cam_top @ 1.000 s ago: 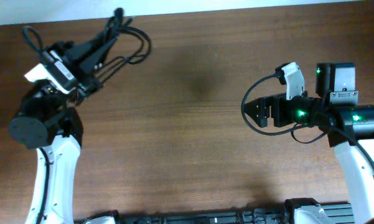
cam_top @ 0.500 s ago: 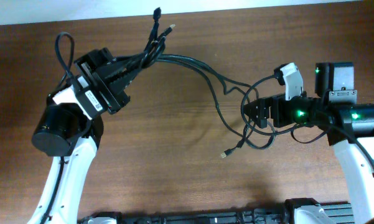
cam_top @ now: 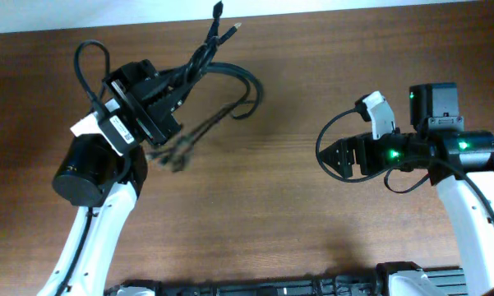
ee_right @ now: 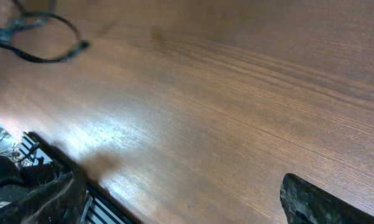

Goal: Untangle cables

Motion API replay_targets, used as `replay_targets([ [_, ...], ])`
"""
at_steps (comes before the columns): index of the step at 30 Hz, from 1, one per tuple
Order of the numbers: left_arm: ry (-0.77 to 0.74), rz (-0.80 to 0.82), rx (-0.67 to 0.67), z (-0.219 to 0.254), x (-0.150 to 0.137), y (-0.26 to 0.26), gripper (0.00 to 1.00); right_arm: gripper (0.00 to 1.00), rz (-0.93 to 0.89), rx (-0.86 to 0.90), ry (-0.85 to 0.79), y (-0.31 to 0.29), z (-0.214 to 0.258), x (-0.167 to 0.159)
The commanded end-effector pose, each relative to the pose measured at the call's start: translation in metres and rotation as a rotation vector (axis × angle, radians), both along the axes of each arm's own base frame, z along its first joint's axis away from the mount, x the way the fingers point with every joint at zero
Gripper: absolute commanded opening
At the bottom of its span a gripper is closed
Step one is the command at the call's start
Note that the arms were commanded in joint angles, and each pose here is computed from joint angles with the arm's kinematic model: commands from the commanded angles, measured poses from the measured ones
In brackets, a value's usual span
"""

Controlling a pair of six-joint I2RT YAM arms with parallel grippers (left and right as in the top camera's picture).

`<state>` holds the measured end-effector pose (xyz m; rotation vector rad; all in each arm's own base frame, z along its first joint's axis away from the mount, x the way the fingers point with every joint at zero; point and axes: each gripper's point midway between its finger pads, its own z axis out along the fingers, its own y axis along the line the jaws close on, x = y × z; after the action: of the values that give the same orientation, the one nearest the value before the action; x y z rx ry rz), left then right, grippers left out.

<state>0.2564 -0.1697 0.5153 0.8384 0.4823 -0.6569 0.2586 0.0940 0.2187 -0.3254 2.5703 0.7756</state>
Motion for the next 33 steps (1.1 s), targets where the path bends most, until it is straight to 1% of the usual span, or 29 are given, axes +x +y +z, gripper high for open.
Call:
replay_targets([
  [1, -0.035, -0.004, -0.085, 0.023, -0.013, 0.004, 0.00, 0.99, 0.033, 0.001, 0.025, 0.003, -0.009, -0.001],
  [6, -0.034, -0.025, -0.128, 0.031, -0.018, 0.000, 0.00, 0.99, 0.173, 0.006, 0.031, 0.028, -0.016, -0.008],
  [8, -0.044, -0.027, -0.133, 0.035, -0.020, 0.000, 0.00, 0.99, 0.200, -0.005, 0.048, 0.035, -0.021, -0.010],
  [13, -0.080, -0.030, -0.139, 0.046, -0.027, 0.002, 0.00, 0.99, 0.266, -0.084, 0.145, 0.047, -0.052, -0.012],
  [17, -0.107, -0.031, -0.145, 0.054, -0.032, 0.003, 0.00, 0.99, 0.301, -0.094, 0.256, 0.056, -0.079, -0.014],
  [22, -0.119, -0.031, -0.147, 0.058, -0.034, 0.003, 0.00, 0.98, 0.345, -0.097, 0.329, 0.068, -0.098, -0.018],
  [26, -0.123, -0.025, -0.151, 0.059, -0.034, 0.004, 0.00, 0.99, 0.404, -0.019, 0.305, 0.091, -0.091, -0.022],
  [27, -0.123, -0.024, -0.154, 0.059, -0.034, 0.004, 0.00, 0.99, 0.428, 0.045, 0.285, 0.103, -0.084, -0.021],
  [31, -0.137, 0.001, -0.177, 0.062, -0.032, 0.008, 0.00, 0.99, 0.482, 0.179, 0.229, 0.126, -0.067, -0.019],
  [33, -0.151, 0.021, -0.192, 0.064, -0.031, 0.010, 0.00, 0.99, 0.503, 0.178, 0.216, 0.132, -0.066, -0.021],
])
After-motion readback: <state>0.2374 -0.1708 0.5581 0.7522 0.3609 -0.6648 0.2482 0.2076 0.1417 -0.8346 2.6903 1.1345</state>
